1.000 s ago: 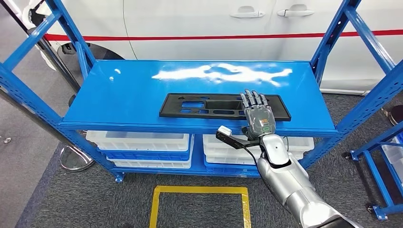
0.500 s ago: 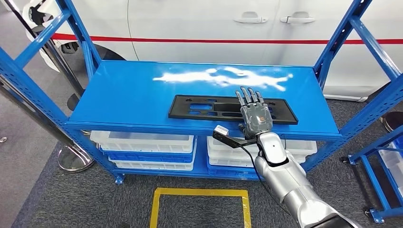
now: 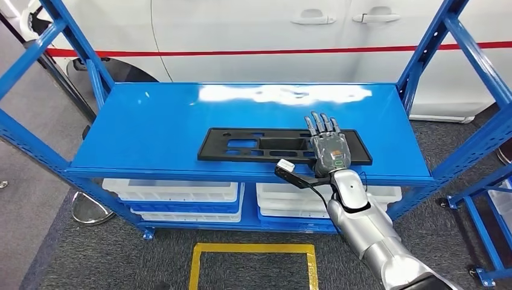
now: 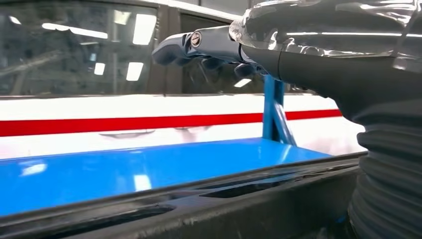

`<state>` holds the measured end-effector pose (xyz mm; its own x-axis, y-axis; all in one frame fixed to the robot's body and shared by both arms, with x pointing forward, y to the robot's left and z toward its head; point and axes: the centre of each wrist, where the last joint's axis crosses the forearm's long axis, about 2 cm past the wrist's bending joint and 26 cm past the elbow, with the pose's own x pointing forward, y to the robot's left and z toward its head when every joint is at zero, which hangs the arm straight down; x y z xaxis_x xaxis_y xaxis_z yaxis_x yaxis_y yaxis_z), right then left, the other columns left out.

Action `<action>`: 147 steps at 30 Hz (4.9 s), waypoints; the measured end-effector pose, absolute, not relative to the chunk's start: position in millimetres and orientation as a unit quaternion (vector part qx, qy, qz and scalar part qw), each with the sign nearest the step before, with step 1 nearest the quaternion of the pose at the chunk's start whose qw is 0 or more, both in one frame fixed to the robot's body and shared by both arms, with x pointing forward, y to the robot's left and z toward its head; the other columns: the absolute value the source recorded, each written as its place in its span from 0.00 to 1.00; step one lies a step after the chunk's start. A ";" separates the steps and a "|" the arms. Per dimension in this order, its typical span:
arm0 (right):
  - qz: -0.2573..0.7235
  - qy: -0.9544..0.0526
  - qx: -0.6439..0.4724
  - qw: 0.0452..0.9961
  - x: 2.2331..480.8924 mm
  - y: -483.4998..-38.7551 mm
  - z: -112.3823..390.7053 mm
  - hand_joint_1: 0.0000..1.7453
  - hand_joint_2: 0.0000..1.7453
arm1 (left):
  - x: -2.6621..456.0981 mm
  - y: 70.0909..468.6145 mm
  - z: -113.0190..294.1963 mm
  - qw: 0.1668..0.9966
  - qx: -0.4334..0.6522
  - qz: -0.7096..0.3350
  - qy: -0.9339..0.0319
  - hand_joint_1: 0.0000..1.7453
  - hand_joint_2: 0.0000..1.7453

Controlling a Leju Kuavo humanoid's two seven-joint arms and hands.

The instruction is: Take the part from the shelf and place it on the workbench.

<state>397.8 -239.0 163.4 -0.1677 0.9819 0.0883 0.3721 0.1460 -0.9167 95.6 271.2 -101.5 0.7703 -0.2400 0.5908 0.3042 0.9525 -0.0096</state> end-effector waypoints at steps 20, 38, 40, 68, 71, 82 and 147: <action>0.399 -0.649 -0.515 0.392 396.1 -241.6 160.5 1.00 1.00 | 100.2 271.0 -100.4 0.938 -0.048 -0.144 -0.312 0.00 0.00; 0.381 -0.659 -0.525 0.381 400.2 -243.8 171.4 1.00 1.00 | 104.9 270.3 -99.2 0.936 -0.040 -0.141 -0.321 0.00 0.00; 0.372 -0.665 -0.525 0.380 400.7 -244.9 174.3 1.00 1.00 | 107.3 270.6 -98.5 0.934 -0.037 -0.139 -0.326 0.00 0.00; 0.135 -0.847 -0.492 0.148 347.1 -246.8 269.5 1.00 1.00 | 107.4 270.6 -98.1 0.924 -0.010 -0.130 -0.360 0.00 0.00; 0.108 -0.853 -0.495 0.128 338.8 -253.8 277.3 1.00 1.00 | 105.9 269.4 -98.4 0.920 -0.009 -0.117 -0.374 0.00 0.00; 0.041 -0.871 -0.488 0.045 300.0 -259.4 301.4 1.00 1.00 | 106.2 250.8 -96.9 0.903 -0.026 -0.089 -0.419 0.00 1.00; 0.003 -0.913 -0.405 0.041 268.0 -223.1 305.7 1.00 1.00 | 120.0 248.7 -93.9 0.910 -0.047 -0.108 -0.398 0.00 1.00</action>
